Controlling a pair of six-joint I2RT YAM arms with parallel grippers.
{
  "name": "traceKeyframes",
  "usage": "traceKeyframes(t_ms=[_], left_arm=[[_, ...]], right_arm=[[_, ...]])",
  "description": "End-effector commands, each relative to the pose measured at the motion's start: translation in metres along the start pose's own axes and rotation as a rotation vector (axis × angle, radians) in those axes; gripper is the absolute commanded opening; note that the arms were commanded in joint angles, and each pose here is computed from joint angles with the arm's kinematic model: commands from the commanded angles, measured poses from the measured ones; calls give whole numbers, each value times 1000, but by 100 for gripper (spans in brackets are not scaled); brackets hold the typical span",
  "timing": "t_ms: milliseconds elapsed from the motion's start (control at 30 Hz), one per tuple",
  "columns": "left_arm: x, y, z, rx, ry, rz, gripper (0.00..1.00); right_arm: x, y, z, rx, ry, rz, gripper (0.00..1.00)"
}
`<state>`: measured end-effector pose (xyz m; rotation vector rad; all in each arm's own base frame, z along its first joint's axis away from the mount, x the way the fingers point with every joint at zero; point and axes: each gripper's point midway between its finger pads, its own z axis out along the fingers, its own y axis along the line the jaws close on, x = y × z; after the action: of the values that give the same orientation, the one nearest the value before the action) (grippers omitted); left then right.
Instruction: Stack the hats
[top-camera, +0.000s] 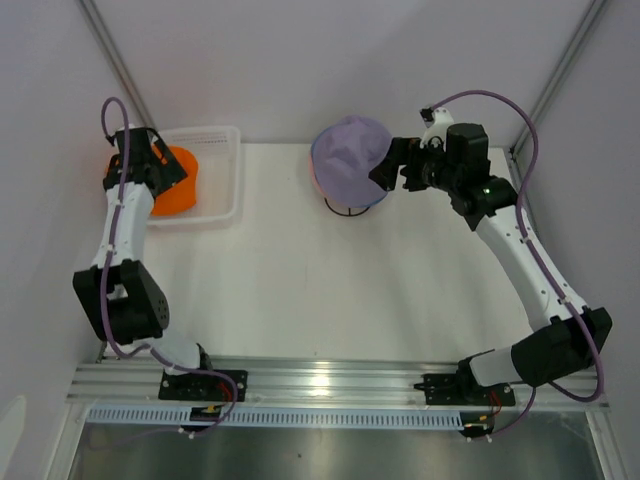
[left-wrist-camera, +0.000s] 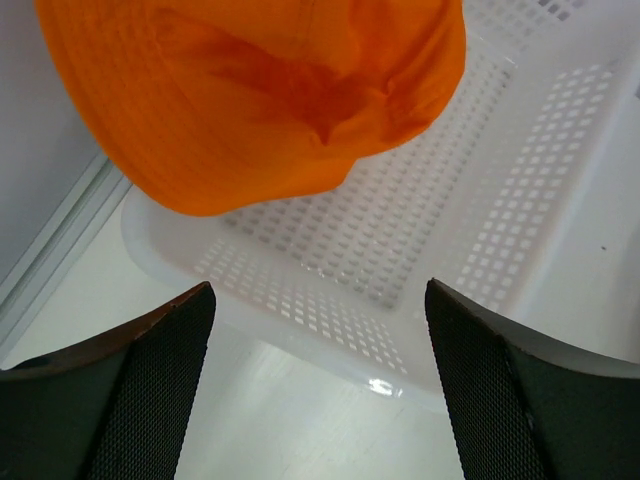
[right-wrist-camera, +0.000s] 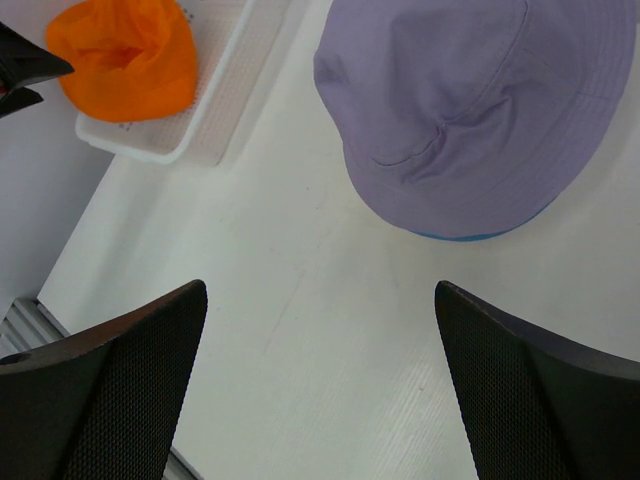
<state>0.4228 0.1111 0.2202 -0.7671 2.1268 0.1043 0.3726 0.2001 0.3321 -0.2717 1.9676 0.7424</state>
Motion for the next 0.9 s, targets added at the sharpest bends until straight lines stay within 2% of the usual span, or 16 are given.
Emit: traceKeyframes(t_ms=[0, 33, 300, 367, 433, 533, 667, 833, 867], left_arm=[[-47, -14, 7, 15, -114, 65, 88], [-44, -16, 25, 1, -89, 93, 88], [-39, -77, 77, 21, -105, 369, 91], [-44, -91, 82, 30, -125, 397, 91], [-35, -93, 99, 10, -90, 432, 90], [-31, -90, 118, -47, -71, 461, 86], [-30, -71, 139, -168, -76, 483, 71], [-22, -70, 156, -194, -60, 492, 68], [-21, -70, 158, -187, -54, 493, 61]], right_arm=[[-1, -14, 19, 41, -14, 0, 100], [5, -19, 27, 50, 7, 4, 100], [14, -49, 47, 160, 30, -1, 100], [13, -56, 47, 197, 26, -12, 100], [11, -60, 46, 218, 19, -29, 100], [4, -64, 42, 249, -6, -41, 100], [-4, -67, 38, 262, -34, -45, 100], [-10, -74, 34, 276, -46, -37, 100], [-10, -74, 34, 274, -47, -33, 100]])
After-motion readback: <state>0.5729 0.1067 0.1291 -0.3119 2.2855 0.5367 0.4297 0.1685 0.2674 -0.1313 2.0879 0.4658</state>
